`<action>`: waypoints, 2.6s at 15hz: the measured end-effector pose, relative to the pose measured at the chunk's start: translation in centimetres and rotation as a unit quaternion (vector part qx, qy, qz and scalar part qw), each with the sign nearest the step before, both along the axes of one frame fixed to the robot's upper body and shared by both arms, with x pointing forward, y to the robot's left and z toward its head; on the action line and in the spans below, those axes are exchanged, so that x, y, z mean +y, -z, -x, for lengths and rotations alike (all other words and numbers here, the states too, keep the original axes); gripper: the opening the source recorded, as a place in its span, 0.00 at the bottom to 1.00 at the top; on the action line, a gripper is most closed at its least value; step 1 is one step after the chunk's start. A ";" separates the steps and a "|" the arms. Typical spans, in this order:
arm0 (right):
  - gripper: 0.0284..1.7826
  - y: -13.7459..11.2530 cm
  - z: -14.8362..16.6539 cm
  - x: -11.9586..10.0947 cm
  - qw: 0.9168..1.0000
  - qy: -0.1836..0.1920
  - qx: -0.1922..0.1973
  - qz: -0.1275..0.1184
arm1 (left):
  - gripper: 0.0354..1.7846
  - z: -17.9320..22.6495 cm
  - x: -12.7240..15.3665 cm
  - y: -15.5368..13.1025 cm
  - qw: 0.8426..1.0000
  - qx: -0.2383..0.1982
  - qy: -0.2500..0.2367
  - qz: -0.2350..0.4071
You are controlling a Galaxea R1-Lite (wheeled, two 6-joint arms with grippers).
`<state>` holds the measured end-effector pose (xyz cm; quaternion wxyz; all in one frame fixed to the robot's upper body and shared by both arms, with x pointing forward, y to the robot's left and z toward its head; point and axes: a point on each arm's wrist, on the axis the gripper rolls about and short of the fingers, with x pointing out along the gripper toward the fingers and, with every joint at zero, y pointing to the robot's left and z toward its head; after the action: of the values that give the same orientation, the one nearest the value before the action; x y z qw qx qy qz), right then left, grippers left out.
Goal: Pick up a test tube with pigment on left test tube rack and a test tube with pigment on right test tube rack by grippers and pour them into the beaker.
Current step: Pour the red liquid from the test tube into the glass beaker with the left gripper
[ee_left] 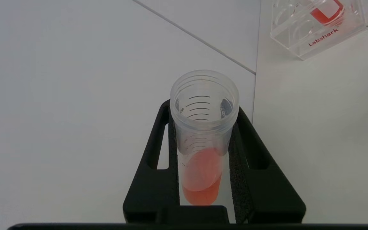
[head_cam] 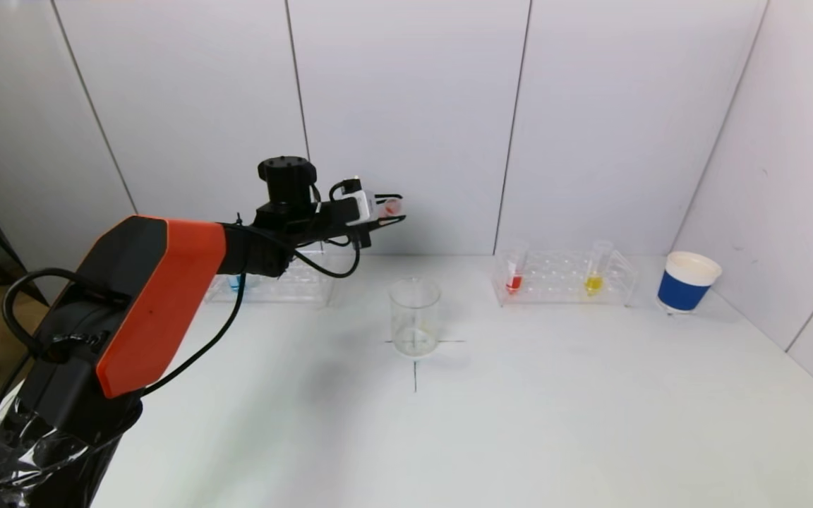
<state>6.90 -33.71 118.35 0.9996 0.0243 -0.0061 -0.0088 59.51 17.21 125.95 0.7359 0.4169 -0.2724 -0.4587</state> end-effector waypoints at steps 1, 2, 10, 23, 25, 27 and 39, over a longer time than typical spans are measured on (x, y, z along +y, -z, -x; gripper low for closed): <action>1.00 0.0 0.0 0.0 1.000 0.000 0.000 0.000 | 0.24 0.1 -0.3 0.1 1.000 -0.006 0.003 -0.002; 1.00 0.0 0.0 0.0 1.000 0.000 0.000 0.000 | 0.24 0.2 -0.6 0.0 1.000 -0.018 0.006 -0.003; 1.00 0.0 0.0 0.0 1.000 0.000 0.000 0.000 | 0.24 1.4 -3.2 -0.8 0.988 -0.147 0.045 0.023; 1.00 0.0 0.0 0.0 1.000 0.000 0.000 0.000 | 0.24 1.9 -1.9 1.9 0.991 -0.113 0.073 -0.010; 1.00 0.0 0.0 0.0 1.000 0.000 0.000 0.000 | 0.24 2.3 -1.4 2.4 0.992 -0.099 0.078 -0.026; 1.00 0.0 0.0 0.0 1.000 0.000 0.000 0.000 | 0.24 2.5 -0.6 2.5 0.992 -0.088 0.073 -0.045; 1.00 0.0 0.0 0.0 1.000 0.000 0.000 0.000 | 0.24 3.0 -0.5 2.0 0.979 -0.166 0.074 -0.095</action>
<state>6.90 -33.70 118.35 0.9996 0.0245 -0.0061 -0.0090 56.51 16.70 123.96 0.6017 0.5341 -0.3758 -0.4598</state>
